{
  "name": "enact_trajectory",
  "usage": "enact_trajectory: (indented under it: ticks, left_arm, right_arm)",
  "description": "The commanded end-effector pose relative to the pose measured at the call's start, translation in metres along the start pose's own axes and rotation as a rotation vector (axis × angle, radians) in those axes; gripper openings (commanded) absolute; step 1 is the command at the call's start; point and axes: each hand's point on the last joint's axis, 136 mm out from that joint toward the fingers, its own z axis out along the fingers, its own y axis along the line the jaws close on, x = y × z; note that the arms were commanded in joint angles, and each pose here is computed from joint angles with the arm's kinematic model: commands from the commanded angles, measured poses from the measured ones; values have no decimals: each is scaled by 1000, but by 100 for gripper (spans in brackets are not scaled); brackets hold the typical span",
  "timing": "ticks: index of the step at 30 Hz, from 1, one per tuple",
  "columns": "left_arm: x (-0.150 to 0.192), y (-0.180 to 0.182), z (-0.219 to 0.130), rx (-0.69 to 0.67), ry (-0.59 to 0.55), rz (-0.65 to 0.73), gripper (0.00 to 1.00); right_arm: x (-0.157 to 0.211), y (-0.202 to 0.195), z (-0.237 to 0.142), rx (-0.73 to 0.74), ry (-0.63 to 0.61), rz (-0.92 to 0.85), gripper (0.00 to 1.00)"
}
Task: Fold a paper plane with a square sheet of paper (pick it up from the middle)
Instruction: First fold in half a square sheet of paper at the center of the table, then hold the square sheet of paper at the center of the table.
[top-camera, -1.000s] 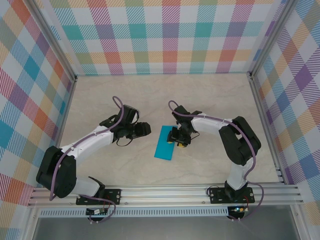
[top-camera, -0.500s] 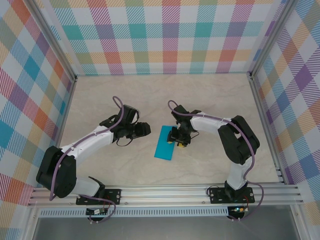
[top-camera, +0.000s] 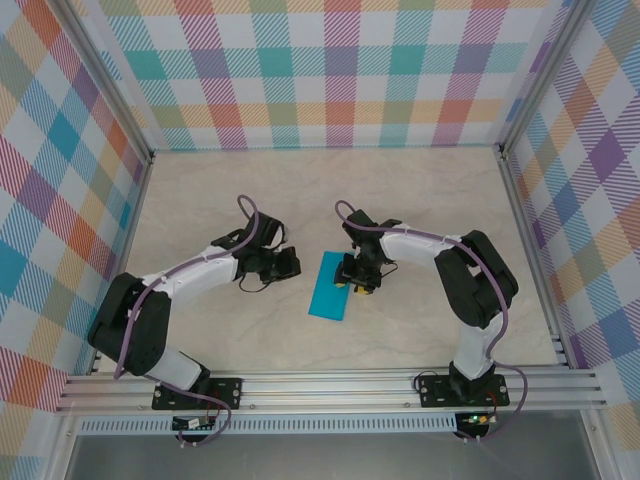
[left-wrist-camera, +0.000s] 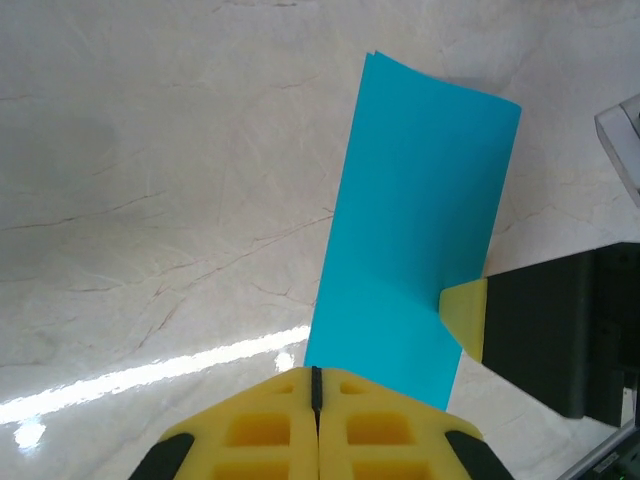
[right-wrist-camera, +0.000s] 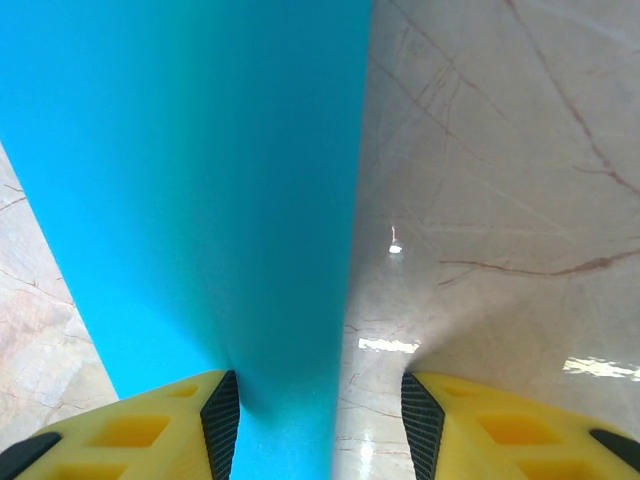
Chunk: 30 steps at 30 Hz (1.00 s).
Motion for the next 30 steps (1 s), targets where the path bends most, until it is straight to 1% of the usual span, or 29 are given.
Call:
enact_trajectory:
  ticks: [1,7,13,19,21,22,24,30]
  left_arm:
    - [-6,-21,2,70,4,25,3]
    - [-6,-19,5,58,11,18,3]
    - [-4,-15,6,45,19,22,3]
    - [-5,-22,9,74,29,26,0]
    - [-3,-22,12,80,43,20,0]
    - [-7,-26,13,100,26,25,0]
    - [-8,-28,16,111,30,21,0]
    - [-7,-38,28,132,58,30,0]
  right_arm:
    - [3,-16,15,73,26,4,50]
    - [1,-12,15,58,23,0,51]
    - [1,-16,17,73,26,6,52]
    - [3,-18,21,85,36,8,51]
    - [2,-19,21,91,35,9,51]
    - [2,-20,21,91,35,8,51]
    - [2,-21,22,96,37,10,51]
    - [2,-22,23,100,39,10,51]
